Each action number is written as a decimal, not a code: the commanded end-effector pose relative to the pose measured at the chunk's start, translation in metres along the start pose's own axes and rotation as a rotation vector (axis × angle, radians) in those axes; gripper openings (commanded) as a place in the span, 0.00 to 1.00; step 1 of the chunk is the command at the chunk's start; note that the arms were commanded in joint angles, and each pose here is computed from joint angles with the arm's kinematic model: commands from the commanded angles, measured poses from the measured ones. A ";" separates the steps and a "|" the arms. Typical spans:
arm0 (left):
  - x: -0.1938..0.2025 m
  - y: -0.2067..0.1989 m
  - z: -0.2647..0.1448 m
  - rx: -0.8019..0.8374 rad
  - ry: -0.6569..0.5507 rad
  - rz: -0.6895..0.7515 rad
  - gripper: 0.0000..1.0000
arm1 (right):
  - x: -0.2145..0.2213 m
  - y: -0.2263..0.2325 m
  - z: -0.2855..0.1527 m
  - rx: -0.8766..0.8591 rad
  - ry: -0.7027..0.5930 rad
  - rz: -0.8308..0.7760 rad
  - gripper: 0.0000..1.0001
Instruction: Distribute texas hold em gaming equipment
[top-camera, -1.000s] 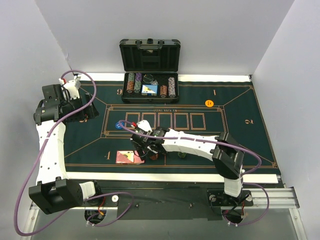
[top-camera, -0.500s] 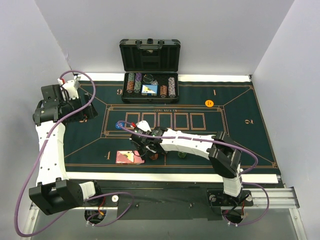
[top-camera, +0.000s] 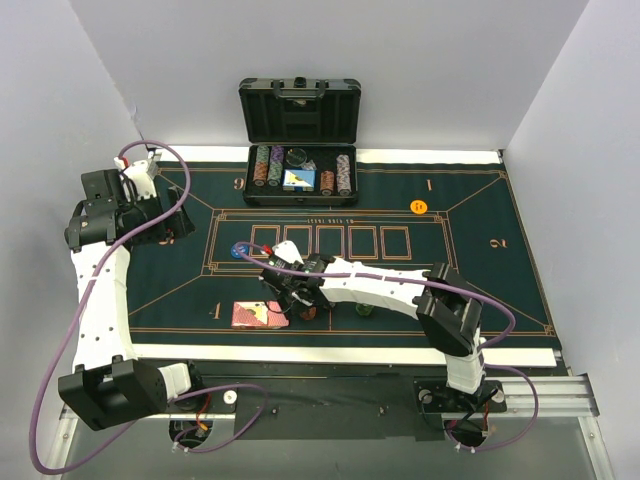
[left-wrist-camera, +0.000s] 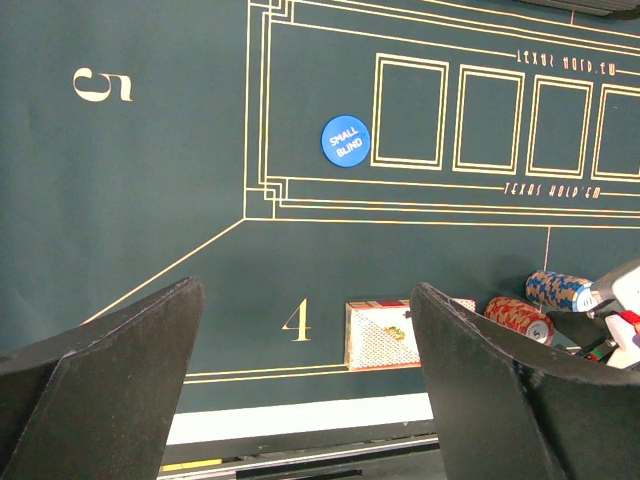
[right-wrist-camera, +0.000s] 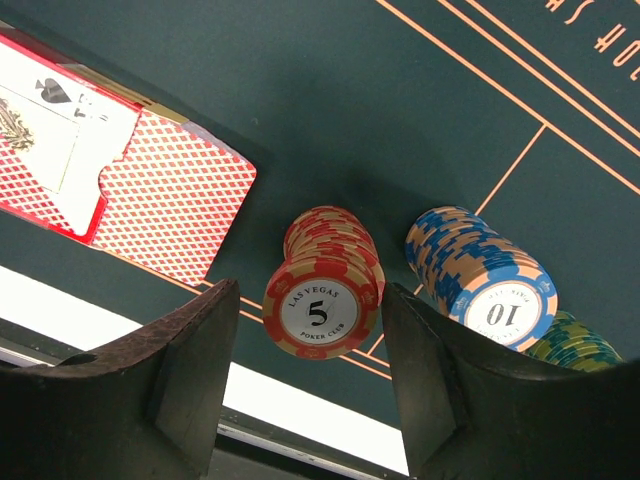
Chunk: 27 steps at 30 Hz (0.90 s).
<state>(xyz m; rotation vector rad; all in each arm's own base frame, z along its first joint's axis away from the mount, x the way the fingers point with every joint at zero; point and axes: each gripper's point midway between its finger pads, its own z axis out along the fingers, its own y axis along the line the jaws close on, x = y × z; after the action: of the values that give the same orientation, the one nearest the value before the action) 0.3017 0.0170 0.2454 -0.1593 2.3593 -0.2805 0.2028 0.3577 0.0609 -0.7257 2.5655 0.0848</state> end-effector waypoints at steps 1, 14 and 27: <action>-0.010 0.001 -0.008 -0.007 -0.052 0.018 0.96 | 0.001 -0.017 0.001 0.084 0.006 -0.027 0.54; -0.009 0.004 -0.009 -0.009 -0.054 0.013 0.96 | 0.007 -0.018 0.006 0.101 0.021 -0.035 0.53; -0.007 0.008 -0.008 -0.016 -0.049 0.033 0.96 | 0.007 -0.016 0.007 0.094 0.015 -0.021 0.26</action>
<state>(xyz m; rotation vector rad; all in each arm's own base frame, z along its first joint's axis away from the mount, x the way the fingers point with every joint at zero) 0.2994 0.0242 0.2431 -0.1552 2.3606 -0.2587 0.2090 0.3507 0.0521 -0.7246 2.5529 0.0055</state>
